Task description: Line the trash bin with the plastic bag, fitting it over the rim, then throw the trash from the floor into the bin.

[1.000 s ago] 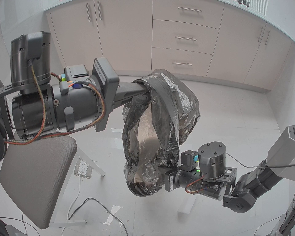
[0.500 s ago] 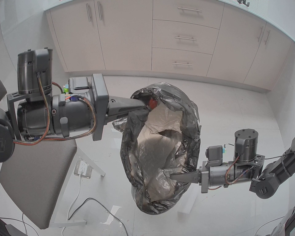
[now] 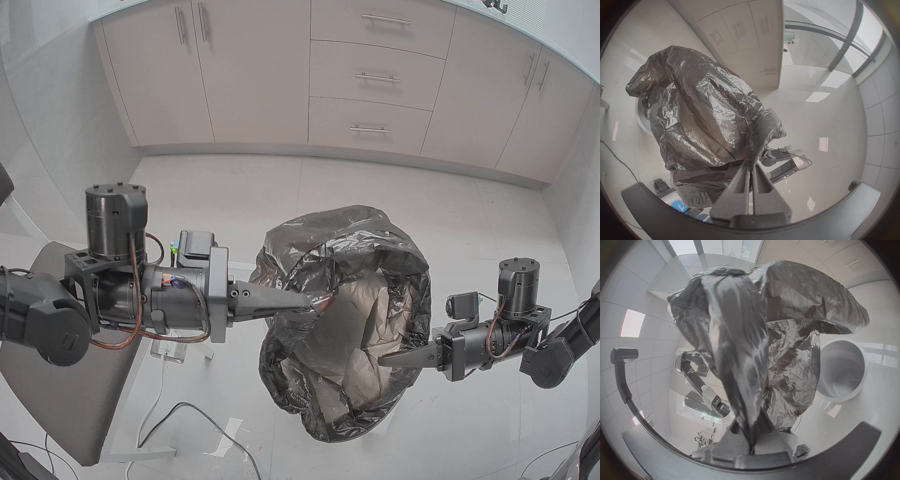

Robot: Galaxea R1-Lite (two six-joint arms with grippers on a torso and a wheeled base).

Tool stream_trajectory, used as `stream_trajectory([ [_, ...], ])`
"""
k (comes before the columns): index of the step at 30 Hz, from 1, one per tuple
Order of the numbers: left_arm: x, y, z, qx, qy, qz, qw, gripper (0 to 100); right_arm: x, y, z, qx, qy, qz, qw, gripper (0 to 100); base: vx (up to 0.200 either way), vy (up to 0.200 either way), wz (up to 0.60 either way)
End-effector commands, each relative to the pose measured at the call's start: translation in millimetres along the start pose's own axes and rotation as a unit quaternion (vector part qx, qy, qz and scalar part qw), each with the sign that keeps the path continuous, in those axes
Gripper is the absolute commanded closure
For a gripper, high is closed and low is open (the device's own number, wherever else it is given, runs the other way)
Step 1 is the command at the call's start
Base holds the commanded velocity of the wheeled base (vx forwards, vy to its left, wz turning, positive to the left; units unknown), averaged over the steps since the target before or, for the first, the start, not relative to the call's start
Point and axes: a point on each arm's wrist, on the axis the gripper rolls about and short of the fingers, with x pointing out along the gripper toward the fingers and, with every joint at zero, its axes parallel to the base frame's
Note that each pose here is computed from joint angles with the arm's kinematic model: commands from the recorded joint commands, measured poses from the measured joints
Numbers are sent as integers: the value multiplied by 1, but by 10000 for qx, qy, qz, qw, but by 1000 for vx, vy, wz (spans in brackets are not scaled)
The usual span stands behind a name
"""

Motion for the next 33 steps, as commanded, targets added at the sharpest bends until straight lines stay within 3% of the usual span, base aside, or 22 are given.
stream_trajectory([
  [1,13,30,0,-324,159,203,9991,100,2,-10,-7,139,91,-42,9999,100,0,0,0],
  [10,38,36,-1,-158,310,-3,9994,100,-6,-2,-12,154,66,-78,9998,100,0,0,0],
  [33,74,55,9,-191,522,-9,9985,100,-13,13,-4,-79,-86,-39,9999,100,0,0,0],
])
